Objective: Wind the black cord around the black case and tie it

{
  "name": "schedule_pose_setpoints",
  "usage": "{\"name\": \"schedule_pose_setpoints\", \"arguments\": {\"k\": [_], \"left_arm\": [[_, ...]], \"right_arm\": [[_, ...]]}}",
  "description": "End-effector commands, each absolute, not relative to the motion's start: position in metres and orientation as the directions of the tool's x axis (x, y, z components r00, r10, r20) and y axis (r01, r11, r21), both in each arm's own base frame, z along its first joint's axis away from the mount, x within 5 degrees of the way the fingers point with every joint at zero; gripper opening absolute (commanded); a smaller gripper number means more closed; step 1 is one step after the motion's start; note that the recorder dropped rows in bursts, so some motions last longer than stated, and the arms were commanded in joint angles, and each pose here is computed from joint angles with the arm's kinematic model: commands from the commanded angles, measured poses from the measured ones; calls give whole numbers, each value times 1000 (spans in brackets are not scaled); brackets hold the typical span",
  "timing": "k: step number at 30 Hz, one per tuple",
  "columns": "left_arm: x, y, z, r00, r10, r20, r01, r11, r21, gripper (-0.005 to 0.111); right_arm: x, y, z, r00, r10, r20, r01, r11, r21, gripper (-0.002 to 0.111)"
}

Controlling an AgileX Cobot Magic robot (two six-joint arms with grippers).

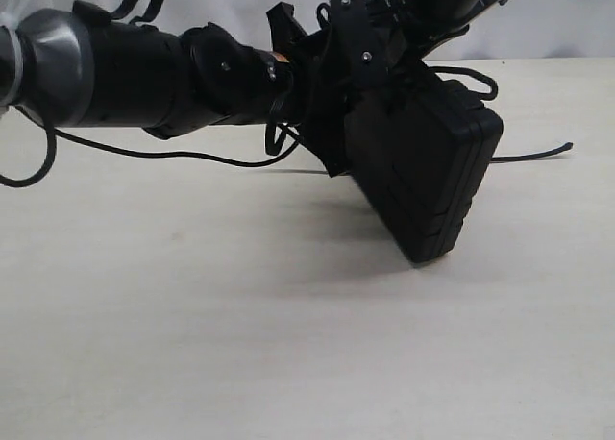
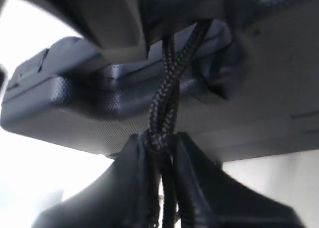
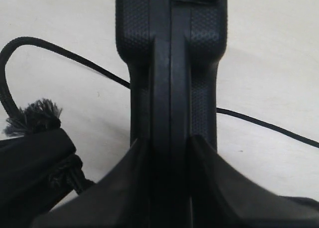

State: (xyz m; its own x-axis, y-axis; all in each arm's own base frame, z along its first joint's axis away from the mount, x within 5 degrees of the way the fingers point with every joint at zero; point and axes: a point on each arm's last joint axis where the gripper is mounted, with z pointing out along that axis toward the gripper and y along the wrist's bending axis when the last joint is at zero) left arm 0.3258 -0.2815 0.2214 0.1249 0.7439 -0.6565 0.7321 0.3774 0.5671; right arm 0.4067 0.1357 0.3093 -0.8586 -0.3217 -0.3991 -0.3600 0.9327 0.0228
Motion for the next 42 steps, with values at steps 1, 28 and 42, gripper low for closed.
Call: {"name": "schedule_pose_setpoints", "arguments": {"k": [1, 28, 42], "left_arm": [[326, -284, 219, 155, 758, -633, 721, 351, 597, 0], [316, -311, 227, 284, 749, -598, 650, 309, 695, 55], [313, -307, 219, 248, 760, -601, 734, 257, 628, 57]], "right_arm": [[403, 137, 292, -890, -338, -306, -367, 929, 44, 4], [402, 139, 292, -891, -334, -307, -368, 928, 60, 4], [402, 139, 292, -889, -340, -307, -374, 926, 58, 4]]}}
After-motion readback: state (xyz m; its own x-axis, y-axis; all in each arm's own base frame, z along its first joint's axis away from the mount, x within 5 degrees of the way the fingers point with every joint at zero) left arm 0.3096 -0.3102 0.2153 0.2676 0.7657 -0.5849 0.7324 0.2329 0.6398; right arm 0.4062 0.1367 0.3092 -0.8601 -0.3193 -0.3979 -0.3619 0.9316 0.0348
